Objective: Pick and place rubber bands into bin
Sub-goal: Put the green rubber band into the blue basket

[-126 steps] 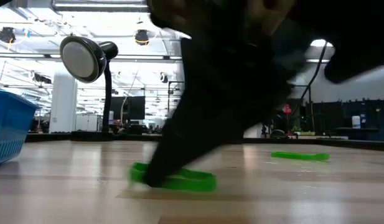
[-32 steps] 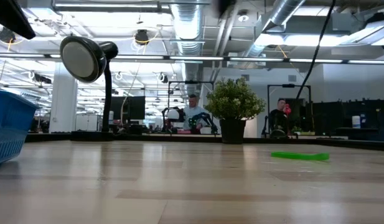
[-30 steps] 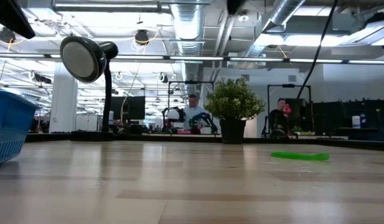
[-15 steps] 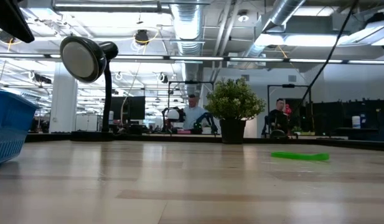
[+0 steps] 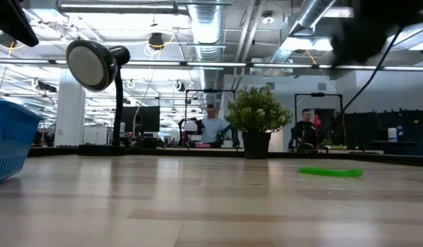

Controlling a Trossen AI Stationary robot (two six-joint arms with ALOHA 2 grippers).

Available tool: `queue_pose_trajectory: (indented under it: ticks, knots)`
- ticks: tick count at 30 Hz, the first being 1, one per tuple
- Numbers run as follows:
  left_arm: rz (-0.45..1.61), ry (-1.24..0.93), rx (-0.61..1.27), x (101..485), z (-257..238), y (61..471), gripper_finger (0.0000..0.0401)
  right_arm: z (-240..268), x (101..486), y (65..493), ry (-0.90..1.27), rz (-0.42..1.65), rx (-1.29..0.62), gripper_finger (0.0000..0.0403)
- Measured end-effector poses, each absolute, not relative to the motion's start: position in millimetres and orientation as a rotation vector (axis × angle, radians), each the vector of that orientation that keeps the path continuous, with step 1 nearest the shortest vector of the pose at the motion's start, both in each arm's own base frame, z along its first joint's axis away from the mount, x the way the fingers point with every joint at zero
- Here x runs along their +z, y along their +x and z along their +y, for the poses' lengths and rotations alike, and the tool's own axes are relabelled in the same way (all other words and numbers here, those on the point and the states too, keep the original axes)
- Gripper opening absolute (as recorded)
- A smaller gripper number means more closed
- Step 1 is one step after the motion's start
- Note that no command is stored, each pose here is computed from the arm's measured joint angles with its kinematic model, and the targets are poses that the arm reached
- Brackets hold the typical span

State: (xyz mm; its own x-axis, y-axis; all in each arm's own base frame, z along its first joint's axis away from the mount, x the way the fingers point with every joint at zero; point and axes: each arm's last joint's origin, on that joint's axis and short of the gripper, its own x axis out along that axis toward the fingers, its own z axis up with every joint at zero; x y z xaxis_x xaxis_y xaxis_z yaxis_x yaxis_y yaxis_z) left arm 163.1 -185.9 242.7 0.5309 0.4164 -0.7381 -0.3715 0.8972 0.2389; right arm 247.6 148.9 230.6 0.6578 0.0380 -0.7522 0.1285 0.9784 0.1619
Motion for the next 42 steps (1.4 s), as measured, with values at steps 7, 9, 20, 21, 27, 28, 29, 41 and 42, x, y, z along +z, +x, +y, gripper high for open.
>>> queue_pose_trajectory:
  ticks: [7,9,20,21,27,28,29,41,42]
  knots:
    - [0.884,0.046,0.478,242.9,-185.6,163.6,0.0035,123.0,174.2,226.9,0.335,1.002,-0.243,0.0091]
    - [0.884,0.045,0.479,242.9,-185.6,163.6,0.0035,120.7,170.1,225.1,0.383,1.020,-0.265,0.0091]
    - [0.877,0.039,0.484,243.1,-185.5,163.8,0.0035,125.1,155.0,234.8,0.387,1.016,-0.270,0.0092]
    - [0.871,0.042,0.485,243.3,-185.4,164.0,0.0035,127.1,149.0,238.3,0.378,1.019,-0.267,0.0092]
    - [0.859,0.051,0.487,243.6,-185.1,164.2,0.0035,138.8,126.3,257.2,0.272,1.094,-0.231,0.0091]
    - [0.859,0.051,0.487,243.6,-185.2,164.2,0.0035,139.8,125.0,259.4,0.242,1.115,-0.229,0.0091]
    - [0.858,0.049,0.487,243.6,-185.3,164.2,0.0035,139.9,123.7,261.3,0.214,1.137,-0.234,0.0091]
    - [0.859,0.041,0.490,243.5,-185.3,164.2,0.0035,140.9,131.7,271.3,0.127,1.213,-0.296,0.0090]
    - [0.859,0.040,0.490,243.5,-185.3,164.2,0.0035,139.6,129.6,271.2,0.117,1.218,-0.316,0.0090]
